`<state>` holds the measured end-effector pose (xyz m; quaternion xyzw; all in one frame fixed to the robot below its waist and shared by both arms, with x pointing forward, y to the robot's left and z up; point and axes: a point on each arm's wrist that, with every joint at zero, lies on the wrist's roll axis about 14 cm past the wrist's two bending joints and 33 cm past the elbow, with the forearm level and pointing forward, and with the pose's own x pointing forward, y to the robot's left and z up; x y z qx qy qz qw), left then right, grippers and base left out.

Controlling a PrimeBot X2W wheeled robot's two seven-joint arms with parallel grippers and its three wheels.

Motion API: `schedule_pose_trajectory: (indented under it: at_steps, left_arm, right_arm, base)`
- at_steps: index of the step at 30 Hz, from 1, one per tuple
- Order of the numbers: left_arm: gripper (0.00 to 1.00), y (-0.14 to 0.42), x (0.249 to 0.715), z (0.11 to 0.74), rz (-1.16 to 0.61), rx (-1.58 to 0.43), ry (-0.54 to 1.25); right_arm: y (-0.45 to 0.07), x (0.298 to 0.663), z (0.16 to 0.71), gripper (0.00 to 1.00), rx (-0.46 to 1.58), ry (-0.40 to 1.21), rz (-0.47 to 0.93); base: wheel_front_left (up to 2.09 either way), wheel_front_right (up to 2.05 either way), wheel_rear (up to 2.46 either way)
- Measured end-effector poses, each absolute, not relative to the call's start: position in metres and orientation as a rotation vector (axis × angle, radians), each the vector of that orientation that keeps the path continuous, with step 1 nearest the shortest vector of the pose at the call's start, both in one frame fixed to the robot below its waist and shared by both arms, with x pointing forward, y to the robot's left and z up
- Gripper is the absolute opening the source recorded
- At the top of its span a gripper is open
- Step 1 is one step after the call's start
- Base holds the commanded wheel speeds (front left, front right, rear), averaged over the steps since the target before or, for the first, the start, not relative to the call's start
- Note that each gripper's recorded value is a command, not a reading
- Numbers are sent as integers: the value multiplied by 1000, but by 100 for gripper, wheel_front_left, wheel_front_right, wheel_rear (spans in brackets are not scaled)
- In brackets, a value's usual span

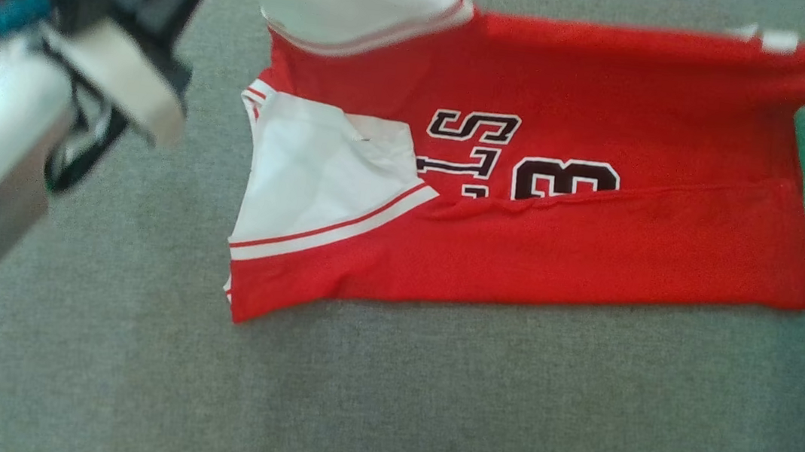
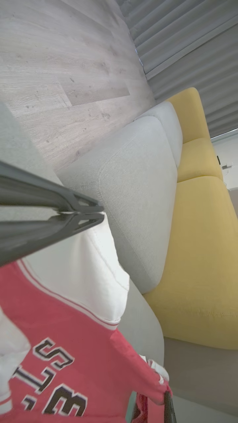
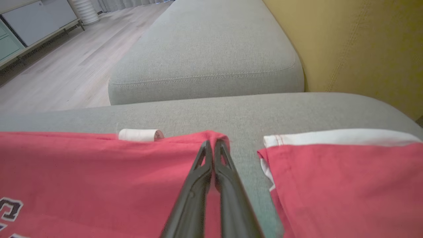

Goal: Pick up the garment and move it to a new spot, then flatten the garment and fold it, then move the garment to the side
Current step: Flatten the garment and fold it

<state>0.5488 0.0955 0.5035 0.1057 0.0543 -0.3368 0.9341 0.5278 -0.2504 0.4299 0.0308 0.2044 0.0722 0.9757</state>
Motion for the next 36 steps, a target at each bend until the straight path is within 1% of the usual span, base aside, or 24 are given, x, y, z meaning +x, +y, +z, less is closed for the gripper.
schedule_pose_trajectory:
  at_steps: [10,15,22,34,35,36]
  left_arm:
    - [0,107,463,478,-656,131,186]
    - [0,109,433,465,-640,108,233]
    - [0,108,410,450,-615,80,282]
    - [0,113,398,433,-575,67,327]
    - [0,113,397,432,-570,60,329]
    - [27,112,396,431,-565,52,332]
  right_arm:
    - [-251,484,415,0,111,441,141]
    - [-251,467,402,0,136,468,135]
    - [-249,449,393,0,174,483,121]
    - [-250,427,387,0,210,503,84]
    - [-250,426,386,14,213,504,80]
    - [-249,424,385,33,215,509,77]
  base:
    - [0,0,0]
    - [0,0,0]
    - [0,0,0]
    - [0,0,0]
    - [0,0,0]
    - [0,0,0]
